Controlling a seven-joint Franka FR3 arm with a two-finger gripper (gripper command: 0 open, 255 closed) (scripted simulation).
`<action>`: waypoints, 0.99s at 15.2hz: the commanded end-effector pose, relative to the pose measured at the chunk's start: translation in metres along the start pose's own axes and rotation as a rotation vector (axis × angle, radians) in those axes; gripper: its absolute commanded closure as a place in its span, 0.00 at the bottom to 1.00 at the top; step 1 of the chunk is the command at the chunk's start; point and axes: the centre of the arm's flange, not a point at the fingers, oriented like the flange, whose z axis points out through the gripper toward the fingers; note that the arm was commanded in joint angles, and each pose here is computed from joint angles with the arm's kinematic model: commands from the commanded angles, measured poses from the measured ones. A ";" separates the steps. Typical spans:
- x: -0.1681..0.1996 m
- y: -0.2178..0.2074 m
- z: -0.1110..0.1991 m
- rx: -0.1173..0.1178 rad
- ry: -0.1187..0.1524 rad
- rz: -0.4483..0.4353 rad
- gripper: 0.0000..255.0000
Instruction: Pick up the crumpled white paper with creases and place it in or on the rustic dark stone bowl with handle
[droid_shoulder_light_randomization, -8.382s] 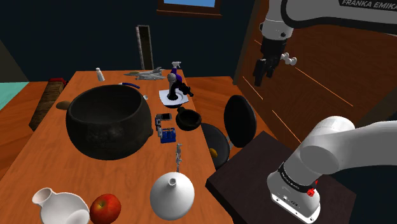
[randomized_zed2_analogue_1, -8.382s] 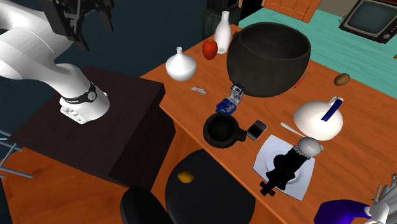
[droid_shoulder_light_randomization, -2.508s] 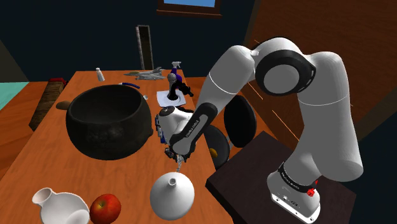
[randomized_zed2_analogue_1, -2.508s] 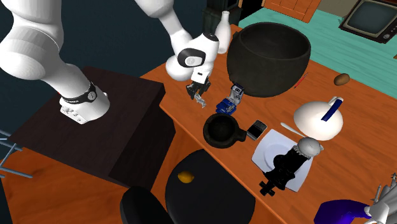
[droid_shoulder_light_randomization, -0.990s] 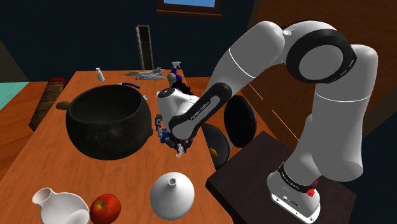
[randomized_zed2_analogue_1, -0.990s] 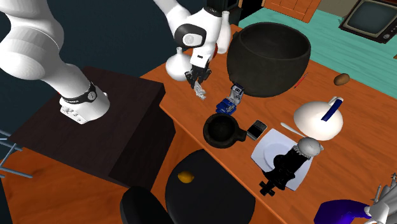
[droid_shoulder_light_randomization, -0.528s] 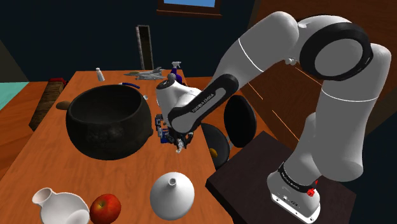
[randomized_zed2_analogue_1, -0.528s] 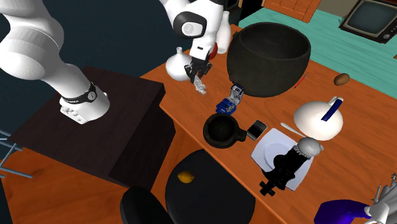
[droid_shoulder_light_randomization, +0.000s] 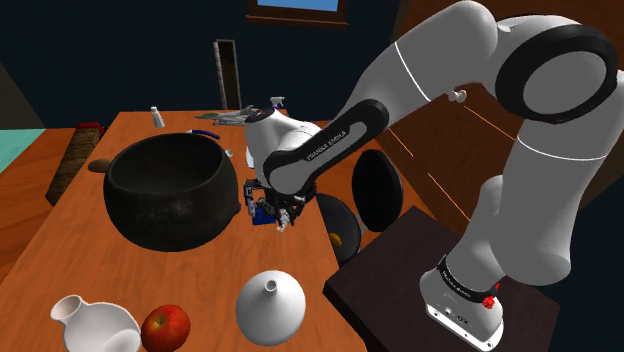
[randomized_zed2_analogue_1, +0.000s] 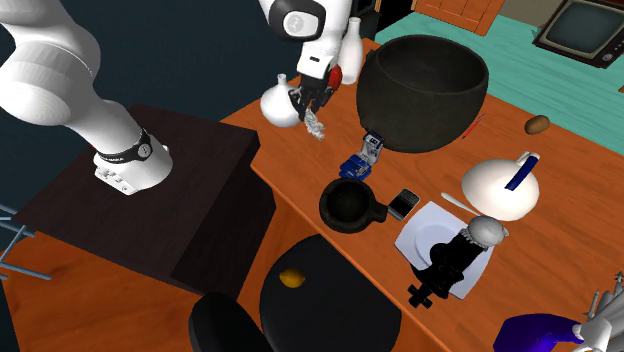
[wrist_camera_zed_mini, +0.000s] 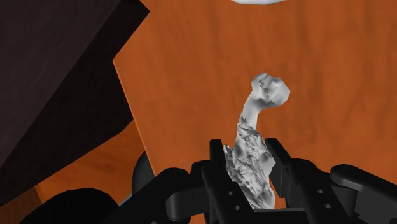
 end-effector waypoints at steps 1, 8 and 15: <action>0.013 0.001 -0.004 0.000 0.000 0.000 1.00; 0.105 0.005 -0.008 0.000 0.000 0.000 1.00; 0.198 0.009 -0.013 0.000 0.000 0.000 1.00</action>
